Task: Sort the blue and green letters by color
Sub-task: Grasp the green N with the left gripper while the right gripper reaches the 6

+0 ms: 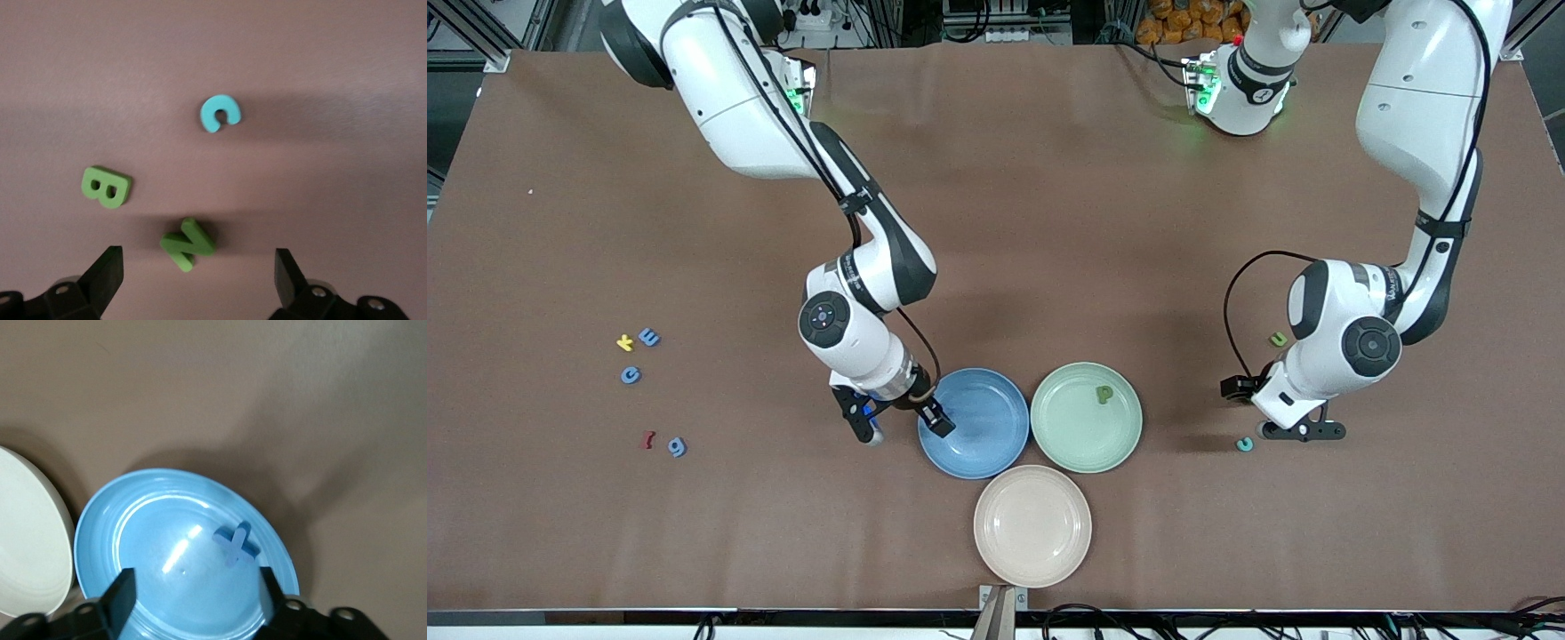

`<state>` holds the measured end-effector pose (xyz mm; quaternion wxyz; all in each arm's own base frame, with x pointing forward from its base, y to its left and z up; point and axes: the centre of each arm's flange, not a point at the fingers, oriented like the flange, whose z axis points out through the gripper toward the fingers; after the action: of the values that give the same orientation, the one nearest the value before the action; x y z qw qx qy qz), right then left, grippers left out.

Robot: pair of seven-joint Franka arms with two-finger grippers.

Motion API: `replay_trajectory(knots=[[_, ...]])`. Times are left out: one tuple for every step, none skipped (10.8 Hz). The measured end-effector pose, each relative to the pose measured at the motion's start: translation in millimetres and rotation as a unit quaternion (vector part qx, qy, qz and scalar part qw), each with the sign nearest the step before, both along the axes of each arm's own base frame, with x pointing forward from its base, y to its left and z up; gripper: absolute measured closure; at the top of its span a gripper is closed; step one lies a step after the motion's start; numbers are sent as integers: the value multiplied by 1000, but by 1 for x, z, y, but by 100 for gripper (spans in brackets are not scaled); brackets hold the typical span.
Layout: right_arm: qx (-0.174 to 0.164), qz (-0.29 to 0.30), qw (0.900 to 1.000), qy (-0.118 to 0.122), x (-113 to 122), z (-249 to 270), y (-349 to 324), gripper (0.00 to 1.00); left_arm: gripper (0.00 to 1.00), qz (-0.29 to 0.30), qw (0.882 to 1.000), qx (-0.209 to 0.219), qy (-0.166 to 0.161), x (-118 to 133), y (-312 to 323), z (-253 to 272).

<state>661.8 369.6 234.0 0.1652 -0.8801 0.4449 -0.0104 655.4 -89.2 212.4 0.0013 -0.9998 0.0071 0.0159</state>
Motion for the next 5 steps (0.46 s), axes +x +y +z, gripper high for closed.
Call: replay_trajectory(knots=[[-6,14,1000,-8,4,1,-5,4,0,25,1000,1,4,-2,4,-3],[-23,45,999,-21,9,1,-16,0,0,52,999,3,5,-3,4,-5],[-42,72,996,-27,19,-1,-37,0,0,80,997,3,6,-3,3,-5],[-60,104,992,-23,29,-4,-66,0,0,108,994,5,6,-4,3,-6],[-74,142,987,-15,39,-7,-98,0,0,131,991,6,8,-4,3,-8]])
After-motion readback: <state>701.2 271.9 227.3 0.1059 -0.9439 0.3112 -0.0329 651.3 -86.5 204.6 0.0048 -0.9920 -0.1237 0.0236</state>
